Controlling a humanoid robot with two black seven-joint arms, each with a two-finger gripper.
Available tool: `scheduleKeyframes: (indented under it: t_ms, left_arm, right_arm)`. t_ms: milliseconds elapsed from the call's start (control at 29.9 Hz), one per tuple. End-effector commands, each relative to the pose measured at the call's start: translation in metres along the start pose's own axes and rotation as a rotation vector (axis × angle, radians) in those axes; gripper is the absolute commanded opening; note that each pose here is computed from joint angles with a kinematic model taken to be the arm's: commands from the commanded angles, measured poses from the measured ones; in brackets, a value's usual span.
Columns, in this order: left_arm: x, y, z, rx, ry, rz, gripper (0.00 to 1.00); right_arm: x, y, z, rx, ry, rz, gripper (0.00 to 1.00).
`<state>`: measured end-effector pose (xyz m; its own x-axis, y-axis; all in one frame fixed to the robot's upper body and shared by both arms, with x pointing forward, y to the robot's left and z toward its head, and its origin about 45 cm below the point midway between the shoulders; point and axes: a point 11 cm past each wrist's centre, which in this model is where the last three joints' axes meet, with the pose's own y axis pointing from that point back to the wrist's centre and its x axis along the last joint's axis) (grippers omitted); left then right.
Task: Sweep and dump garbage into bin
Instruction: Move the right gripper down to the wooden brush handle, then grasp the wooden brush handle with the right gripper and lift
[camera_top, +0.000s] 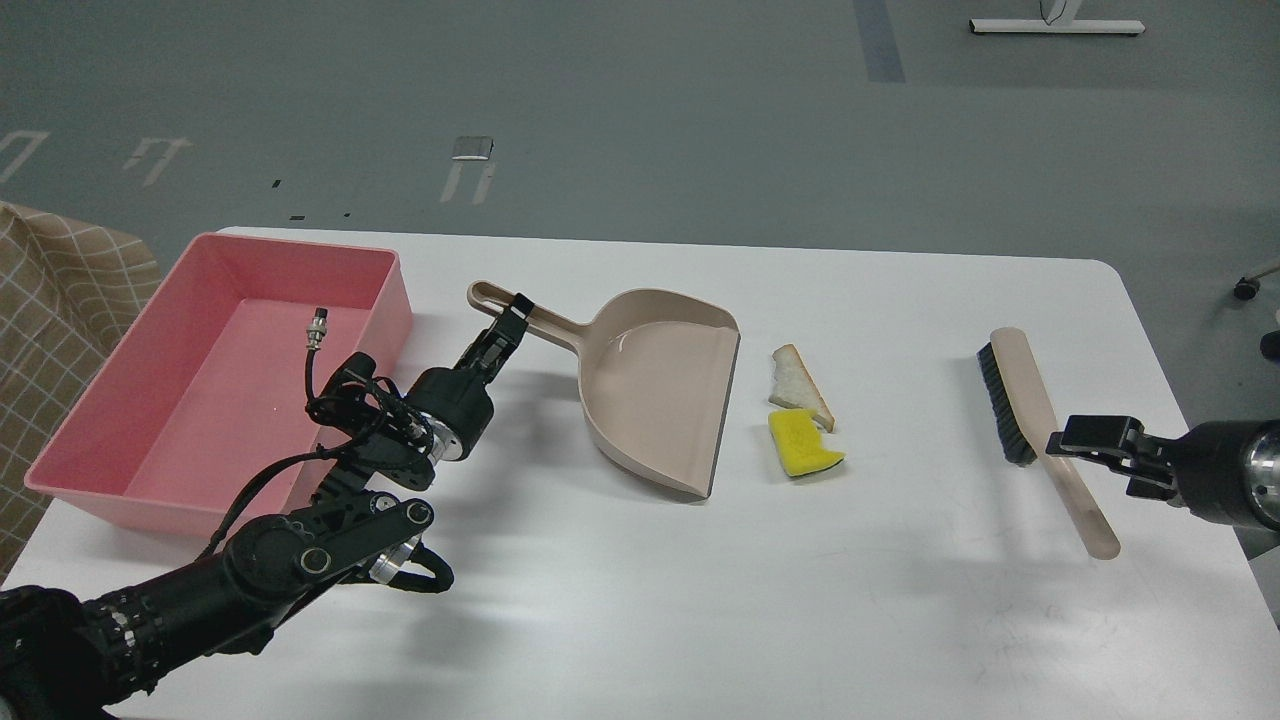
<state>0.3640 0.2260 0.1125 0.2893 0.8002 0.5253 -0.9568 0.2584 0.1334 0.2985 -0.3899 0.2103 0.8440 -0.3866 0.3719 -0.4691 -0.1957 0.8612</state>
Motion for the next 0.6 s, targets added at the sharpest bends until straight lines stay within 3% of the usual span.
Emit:
scheduleKeyframes:
  t_ms: [0,201,435,568]
  left_arm:
    - [0.0,0.0,-0.001,0.003,-0.001,0.0,0.0]
    - [-0.002,0.0,0.001,-0.001,0.004,-0.003,0.0]
    - [-0.002,0.0,0.001,0.0,0.003,-0.002,0.0]
    - [-0.002,0.0,0.001,0.0,0.003,-0.002,0.0]
  right_arm:
    - [-0.006,-0.004,0.002,-0.014,0.016,-0.015,0.87]
    - [-0.009,-0.006,0.003,-0.018,0.024,-0.022,0.75]
    - [-0.02,-0.01,0.012,-0.037,0.016,-0.046,0.71]
    - [-0.02,-0.01,0.012,-0.037,0.013,-0.048,0.63]
